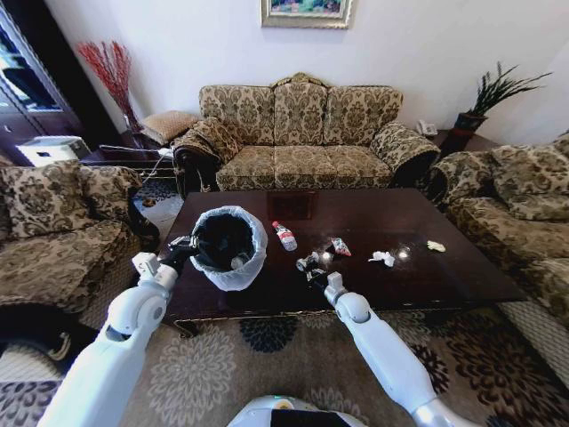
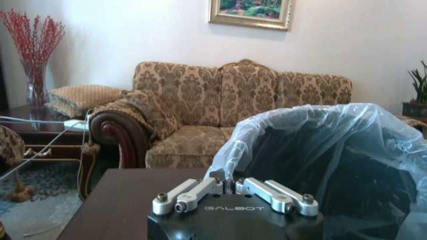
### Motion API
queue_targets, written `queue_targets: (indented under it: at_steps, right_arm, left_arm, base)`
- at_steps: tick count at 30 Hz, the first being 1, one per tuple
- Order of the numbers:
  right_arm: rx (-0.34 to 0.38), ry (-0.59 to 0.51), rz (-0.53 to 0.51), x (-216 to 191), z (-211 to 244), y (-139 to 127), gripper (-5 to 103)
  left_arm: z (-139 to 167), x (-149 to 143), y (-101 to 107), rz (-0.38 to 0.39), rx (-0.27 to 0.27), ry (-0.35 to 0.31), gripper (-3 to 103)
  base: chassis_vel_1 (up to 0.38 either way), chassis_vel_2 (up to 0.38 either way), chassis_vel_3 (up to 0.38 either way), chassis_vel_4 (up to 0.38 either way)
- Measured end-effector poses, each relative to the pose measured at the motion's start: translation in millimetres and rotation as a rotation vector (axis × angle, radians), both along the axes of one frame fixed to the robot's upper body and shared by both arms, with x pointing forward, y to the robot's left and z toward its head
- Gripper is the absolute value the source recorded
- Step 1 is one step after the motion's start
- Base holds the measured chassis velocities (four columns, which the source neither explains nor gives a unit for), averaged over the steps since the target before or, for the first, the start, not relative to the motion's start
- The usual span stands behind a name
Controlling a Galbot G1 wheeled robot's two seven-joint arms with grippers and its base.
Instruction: Move to the front of the table and place the trash on the table into the trash bin.
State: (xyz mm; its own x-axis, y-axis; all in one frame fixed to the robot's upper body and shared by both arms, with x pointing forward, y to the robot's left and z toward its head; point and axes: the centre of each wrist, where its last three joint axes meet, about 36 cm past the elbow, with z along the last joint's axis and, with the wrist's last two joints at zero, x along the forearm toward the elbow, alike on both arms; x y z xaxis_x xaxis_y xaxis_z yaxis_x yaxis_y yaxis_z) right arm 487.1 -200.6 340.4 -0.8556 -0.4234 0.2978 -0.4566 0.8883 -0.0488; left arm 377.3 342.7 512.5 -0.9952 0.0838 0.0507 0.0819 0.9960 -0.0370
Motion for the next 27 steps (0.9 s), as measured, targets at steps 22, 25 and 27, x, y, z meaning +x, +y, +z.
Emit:
queue_targets:
  at_steps: [22, 25, 27]
  right_arm:
    - [0.339, -0.276, 0.458, -43, 245, 94, 2]
    - [0.305, -0.215, 0.510, -55, 232, 107, 2]
    - [0.270, -0.177, 0.549, -64, 218, 115, 2]
  left_arm:
    - [-16, 2, -31, -0.059, -0.015, 0.059, 3]
    - [-16, 3, -32, -0.056, -0.016, 0.063, 3]
    - [-13, 5, -31, -0.054, -0.016, 0.061, 3]
  base:
    - [0.000, 0.000, 0.000, 0.000]
    - [0.000, 0.000, 0.000, 0.000]
    - [0.000, 0.000, 0.000, 0.000]
